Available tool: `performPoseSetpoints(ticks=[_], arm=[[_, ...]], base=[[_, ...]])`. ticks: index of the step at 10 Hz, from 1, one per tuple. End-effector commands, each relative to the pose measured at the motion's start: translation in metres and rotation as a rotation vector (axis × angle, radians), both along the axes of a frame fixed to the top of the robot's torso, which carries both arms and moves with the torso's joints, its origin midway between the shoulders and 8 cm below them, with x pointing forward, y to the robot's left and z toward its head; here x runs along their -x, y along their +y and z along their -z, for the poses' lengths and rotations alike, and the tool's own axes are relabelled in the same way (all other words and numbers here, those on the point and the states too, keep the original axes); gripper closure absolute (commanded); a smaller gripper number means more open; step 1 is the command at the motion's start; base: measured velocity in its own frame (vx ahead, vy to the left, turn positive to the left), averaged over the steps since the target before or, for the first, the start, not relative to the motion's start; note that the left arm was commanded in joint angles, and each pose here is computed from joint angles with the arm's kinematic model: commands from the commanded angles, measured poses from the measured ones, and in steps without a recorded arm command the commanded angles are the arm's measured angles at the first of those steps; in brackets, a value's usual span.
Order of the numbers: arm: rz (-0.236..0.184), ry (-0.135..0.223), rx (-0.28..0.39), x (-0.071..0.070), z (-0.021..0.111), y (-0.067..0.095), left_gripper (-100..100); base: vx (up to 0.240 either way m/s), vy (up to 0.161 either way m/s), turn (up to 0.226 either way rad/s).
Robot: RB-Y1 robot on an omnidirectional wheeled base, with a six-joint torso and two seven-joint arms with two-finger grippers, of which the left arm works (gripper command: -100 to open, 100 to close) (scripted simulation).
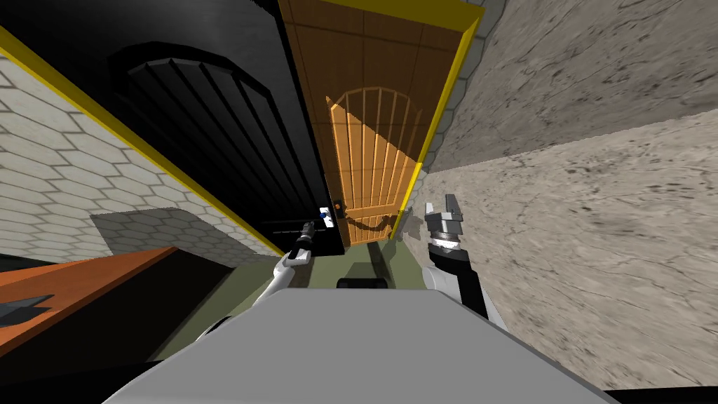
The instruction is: Pull the door open
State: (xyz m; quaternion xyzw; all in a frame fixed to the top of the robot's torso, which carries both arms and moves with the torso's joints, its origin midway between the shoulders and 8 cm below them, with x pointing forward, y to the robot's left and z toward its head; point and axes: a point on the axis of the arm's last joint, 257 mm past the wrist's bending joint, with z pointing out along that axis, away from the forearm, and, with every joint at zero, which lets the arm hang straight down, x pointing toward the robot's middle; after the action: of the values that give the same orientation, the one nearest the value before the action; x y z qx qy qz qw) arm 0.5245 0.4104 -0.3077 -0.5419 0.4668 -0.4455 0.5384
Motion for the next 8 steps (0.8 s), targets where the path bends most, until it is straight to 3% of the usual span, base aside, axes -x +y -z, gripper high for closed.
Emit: performPoseSetpoints(ticks=[1, 4, 6, 8], arm=[[0.023, -0.008, 0.006, -0.002, -0.004, -0.014, -100], [0.068, -0.025, 0.016, -0.008, -0.011, -0.037, -100], [0.040, -0.009, 0.009, -0.003, -0.004, -0.022, -100], [0.027, -0.004, 0.006, -0.001, -0.001, -0.015, -100]], base=[[-0.153, -0.058, -0.065], [-0.189, -0.032, -0.088], [0.001, 0.027, 0.040], [0.172, 0.110, 0.030]])
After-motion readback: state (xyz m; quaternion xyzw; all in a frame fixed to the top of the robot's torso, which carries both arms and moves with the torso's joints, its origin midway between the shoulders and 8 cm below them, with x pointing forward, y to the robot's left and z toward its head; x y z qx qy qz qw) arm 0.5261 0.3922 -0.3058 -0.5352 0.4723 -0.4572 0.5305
